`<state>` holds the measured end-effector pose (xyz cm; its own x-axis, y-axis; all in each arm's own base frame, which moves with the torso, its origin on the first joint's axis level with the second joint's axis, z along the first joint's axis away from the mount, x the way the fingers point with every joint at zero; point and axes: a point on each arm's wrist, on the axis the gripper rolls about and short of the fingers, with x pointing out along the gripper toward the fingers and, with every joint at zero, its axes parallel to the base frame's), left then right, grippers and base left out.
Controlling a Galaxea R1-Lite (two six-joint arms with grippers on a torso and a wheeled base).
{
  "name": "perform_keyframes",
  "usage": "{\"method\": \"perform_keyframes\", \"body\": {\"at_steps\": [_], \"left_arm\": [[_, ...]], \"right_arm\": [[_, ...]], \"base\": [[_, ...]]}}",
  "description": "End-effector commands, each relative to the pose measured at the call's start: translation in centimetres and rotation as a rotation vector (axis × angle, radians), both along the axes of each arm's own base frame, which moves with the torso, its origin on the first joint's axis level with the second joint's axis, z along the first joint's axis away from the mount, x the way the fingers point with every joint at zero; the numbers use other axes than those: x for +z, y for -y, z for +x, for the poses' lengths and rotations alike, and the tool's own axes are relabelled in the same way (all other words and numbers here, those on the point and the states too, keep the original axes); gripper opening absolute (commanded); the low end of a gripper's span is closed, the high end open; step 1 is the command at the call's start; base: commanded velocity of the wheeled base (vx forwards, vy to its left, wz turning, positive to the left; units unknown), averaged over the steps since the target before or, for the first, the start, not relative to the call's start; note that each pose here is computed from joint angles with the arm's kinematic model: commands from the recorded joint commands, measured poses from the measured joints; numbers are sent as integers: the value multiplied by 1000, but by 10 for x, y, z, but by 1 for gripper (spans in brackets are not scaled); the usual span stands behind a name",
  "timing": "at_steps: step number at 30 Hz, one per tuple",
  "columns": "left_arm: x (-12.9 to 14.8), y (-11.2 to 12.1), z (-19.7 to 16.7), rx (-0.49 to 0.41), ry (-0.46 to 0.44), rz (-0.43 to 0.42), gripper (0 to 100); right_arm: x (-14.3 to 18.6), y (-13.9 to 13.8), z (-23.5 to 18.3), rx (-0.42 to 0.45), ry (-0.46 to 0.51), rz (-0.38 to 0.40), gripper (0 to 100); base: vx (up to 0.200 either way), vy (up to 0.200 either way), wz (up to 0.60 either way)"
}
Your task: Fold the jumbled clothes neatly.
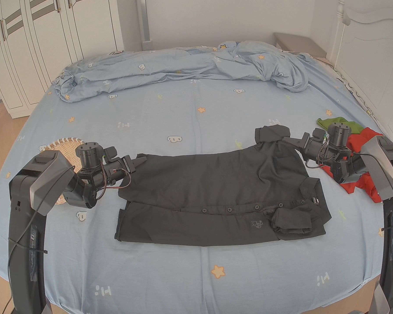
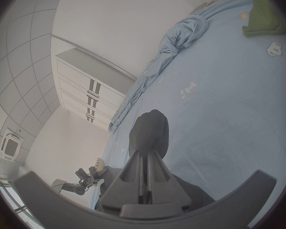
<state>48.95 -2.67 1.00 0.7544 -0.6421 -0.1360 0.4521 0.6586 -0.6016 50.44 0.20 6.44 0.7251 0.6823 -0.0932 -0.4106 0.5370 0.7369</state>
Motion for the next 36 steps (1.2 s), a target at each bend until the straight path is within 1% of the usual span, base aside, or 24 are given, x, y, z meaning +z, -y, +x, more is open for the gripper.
{"method": "perform_keyframes", "body": {"at_steps": [1, 4, 10, 13, 16, 23, 29, 31, 36], "left_arm": [[23, -4, -14, -5, 32, -3, 0], [24, -5, -22, -15, 40, -5, 0], [12, -6, -41, -29, 31, -5, 0], [8, -6, -48, -40, 44, -9, 0], [6, -6, -50, -41, 47, -9, 0], [3, -8, -51, -35, 34, -9, 0], [-4, -13, -50, -24, 22, -8, 0], [-10, -15, -49, -20, 11, -7, 0], [-10, -15, -48, -20, 16, -8, 0]], "right_arm": [[21, -1, -22, 16, 22, 1, 0], [19, -1, -30, 30, 13, 3, 0], [12, -2, -45, 39, -27, 6, 0], [10, -2, -54, 60, -38, 9, 0], [9, -3, -57, 64, -26, 12, 0], [7, -3, -70, 66, -53, 12, 0], [-6, 3, -84, 53, -84, 13, 0], [-13, 7, -89, 44, -105, 12, 0], [-27, 9, -97, 37, -152, 10, 0]], "base": [[0, 0, 0], [0, 0, 0], [0, 0, 0], [0, 0, 0], [0, 0, 0], [0, 0, 0], [0, 0, 0], [0, 0, 0], [0, 0, 0]]}}
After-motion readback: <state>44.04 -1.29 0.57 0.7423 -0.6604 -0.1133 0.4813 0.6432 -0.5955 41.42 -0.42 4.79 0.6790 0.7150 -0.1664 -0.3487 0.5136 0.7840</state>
